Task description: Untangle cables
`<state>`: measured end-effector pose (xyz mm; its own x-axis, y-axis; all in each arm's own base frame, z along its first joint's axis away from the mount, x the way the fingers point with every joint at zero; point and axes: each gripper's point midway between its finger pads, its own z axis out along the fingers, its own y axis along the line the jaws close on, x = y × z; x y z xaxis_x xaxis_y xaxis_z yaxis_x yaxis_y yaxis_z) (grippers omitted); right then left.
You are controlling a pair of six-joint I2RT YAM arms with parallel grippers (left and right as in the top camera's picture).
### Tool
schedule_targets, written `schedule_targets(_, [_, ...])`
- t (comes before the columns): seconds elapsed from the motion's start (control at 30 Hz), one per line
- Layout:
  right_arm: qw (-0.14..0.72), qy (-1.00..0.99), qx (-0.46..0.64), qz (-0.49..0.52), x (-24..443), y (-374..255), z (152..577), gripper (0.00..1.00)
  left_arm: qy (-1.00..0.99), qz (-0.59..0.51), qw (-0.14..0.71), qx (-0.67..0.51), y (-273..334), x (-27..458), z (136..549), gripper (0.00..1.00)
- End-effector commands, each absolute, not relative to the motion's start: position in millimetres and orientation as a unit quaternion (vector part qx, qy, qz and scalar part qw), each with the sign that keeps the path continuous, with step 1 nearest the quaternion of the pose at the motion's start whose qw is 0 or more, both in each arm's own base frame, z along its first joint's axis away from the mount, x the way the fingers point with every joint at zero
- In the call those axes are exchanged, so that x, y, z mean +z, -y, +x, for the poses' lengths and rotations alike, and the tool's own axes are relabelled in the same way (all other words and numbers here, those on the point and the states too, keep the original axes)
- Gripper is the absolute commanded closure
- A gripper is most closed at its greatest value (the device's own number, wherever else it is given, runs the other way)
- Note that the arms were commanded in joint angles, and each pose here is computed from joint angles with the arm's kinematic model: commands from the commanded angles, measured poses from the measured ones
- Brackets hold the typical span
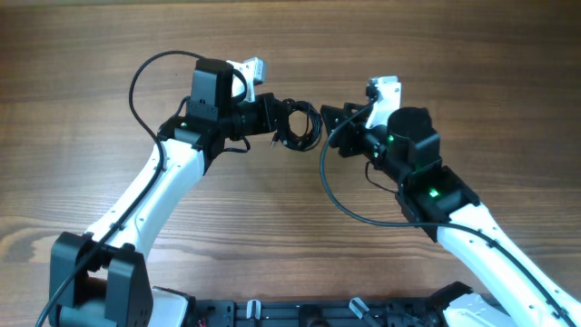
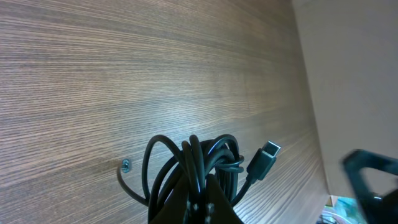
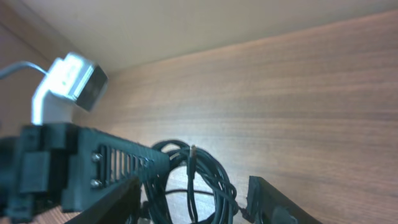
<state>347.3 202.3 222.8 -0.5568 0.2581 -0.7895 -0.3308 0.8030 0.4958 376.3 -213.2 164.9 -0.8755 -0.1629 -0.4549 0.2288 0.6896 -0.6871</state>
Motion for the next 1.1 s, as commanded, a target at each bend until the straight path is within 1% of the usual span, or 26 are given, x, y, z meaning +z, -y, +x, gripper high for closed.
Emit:
schedule_targets(0.0, [0.426, -0.831, 0.357, -0.016, 212, -219, 344, 0.43, -0.882, 0.038, 0.261, -0.391, 219, 171, 375, 0.96])
schedule_targets(0.03, [0.413, -0.837, 0.359, -0.015, 202, -223, 346, 0.43, -0.881, 0.05, 0.262, -0.39, 223, 171, 373, 0.96])
schedule_targets(0.07, [0.404, -0.841, 0.361, -0.005, 193, -225, 351, 0.45, -0.88, 0.066, 0.264, -0.389, 227, 171, 370, 0.96])
schedule_targets(0.1, [0.398, -0.839, 0.372, 0.001, 190, -230, 354, 0.47, -0.88, 0.075, 0.265, -0.388, 231, 171, 368, 0.96])
schedule_targets(0.17, [0.396, -0.823, 0.406, -0.024, 195, -244, 355, 0.52, -0.879, 0.087, 0.265, -0.386, 237, 171, 364, 0.96])
schedule_targets(0.23, [0.401, -0.82, 0.408, -0.025, 196, -245, 357, 0.69, -0.886, 0.089, 0.27, -0.368, 237, 166, 364, 0.96])
schedule_targets(0.27, [0.4, -0.821, 0.407, -0.024, 196, -245, 357, 0.76, -0.888, 0.087, 0.268, -0.363, 236, 164, 364, 0.96])
schedule_targets(0.33, [0.398, -0.822, 0.406, -0.023, 194, -245, 357, 0.94, -0.89, 0.085, 0.269, -0.359, 234, 163, 364, 0.96])
schedule_targets(0.37, [0.396, -0.823, 0.406, -0.023, 193, -245, 356, 0.95, -0.89, 0.085, 0.269, -0.359, 234, 163, 364, 0.96])
schedule_targets(0.53, [0.385, -0.835, 0.392, -0.021, 182, -242, 355, 0.95, -0.89, 0.085, 0.268, -0.36, 235, 163, 364, 0.96])
schedule_targets(0.57, [0.385, -0.835, 0.391, -0.021, 182, -242, 355, 0.76, -0.89, 0.085, 0.268, -0.36, 235, 163, 364, 0.96])
schedule_targets(0.6, [0.389, -0.834, 0.39, -0.021, 183, -241, 356, 0.67, -0.89, 0.085, 0.269, -0.359, 235, 163, 364, 0.96])
schedule_targets(0.63, [0.398, -0.829, 0.393, -0.024, 187, -242, 358, 0.59, -0.89, 0.085, 0.268, -0.359, 234, 163, 364, 0.96])
schedule_targets(0.7, [0.41, -0.822, 0.393, -0.034, 193, -243, 360, 0.55, -0.89, 0.084, 0.267, -0.359, 234, 163, 364, 0.96])
schedule_targets(0.77, [0.411, -0.825, 0.387, -0.036, 190, -241, 360, 0.55, -0.891, 0.084, 0.265, -0.358, 234, 162, 363, 0.96])
schedule_targets(0.8, [0.417, -0.826, 0.376, -0.051, 189, -241, 360, 0.57, -0.891, 0.084, 0.265, -0.358, 234, 162, 363, 0.96])
schedule_targets(0.9, [0.414, -0.84, 0.348, -0.036, 178, -232, 363, 0.62, -0.891, 0.082, 0.264, -0.359, 234, 162, 363, 0.96])
schedule_targets(0.93, [0.415, -0.842, 0.343, -0.042, 177, -231, 362, 0.65, -0.892, 0.082, 0.263, -0.359, 234, 162, 362, 0.96])
schedule_targets(1.07, [0.415, -0.842, 0.343, -0.043, 176, -231, 362, 0.68, -0.895, 0.08, 0.256, -0.357, 233, 159, 360, 0.96])
